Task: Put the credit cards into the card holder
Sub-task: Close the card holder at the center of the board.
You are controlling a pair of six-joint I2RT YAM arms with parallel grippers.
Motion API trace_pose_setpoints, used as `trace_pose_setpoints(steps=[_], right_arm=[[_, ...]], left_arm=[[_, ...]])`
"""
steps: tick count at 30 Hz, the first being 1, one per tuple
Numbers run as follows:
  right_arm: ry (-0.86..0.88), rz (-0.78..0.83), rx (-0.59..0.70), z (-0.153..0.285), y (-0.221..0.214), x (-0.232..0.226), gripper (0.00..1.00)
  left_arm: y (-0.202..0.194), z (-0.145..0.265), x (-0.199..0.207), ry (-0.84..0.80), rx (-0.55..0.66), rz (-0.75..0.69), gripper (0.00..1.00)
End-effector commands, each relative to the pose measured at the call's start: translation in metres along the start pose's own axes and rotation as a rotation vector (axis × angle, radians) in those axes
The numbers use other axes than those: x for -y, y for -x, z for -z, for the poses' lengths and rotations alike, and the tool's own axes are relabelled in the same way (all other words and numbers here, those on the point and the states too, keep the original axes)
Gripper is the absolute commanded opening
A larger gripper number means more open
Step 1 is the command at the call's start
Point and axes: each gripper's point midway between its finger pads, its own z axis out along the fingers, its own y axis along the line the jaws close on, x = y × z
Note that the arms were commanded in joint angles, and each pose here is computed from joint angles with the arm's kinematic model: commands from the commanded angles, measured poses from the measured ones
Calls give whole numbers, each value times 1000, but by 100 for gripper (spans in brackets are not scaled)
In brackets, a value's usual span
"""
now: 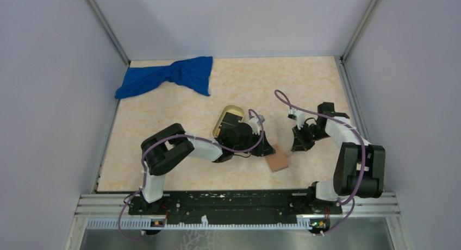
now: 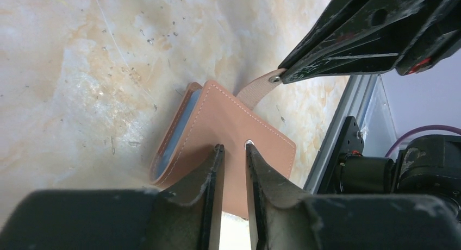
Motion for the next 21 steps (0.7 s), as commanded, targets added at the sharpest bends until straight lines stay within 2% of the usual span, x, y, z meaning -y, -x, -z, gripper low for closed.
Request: trace_pose_setpoints(steps=[1,4,8,16,21], right_arm=[[-4,95,109,20,31,-6,0],[30,135,170,26,43,-18,0],[55,152,191,27,49,-24,0],[52,271,120,8,49,-36,0],[75,299,89,1,40,-40,0]], left_arm=[[-11,-5,-15,48,-32,-3,22],[-12,-6,-17,59,-33,22,10],[-12,-5,-15,76,-8,52,3],[-11,-3,-15,129,96,138,0],[-13,-7,-16,149,106,180,0]])
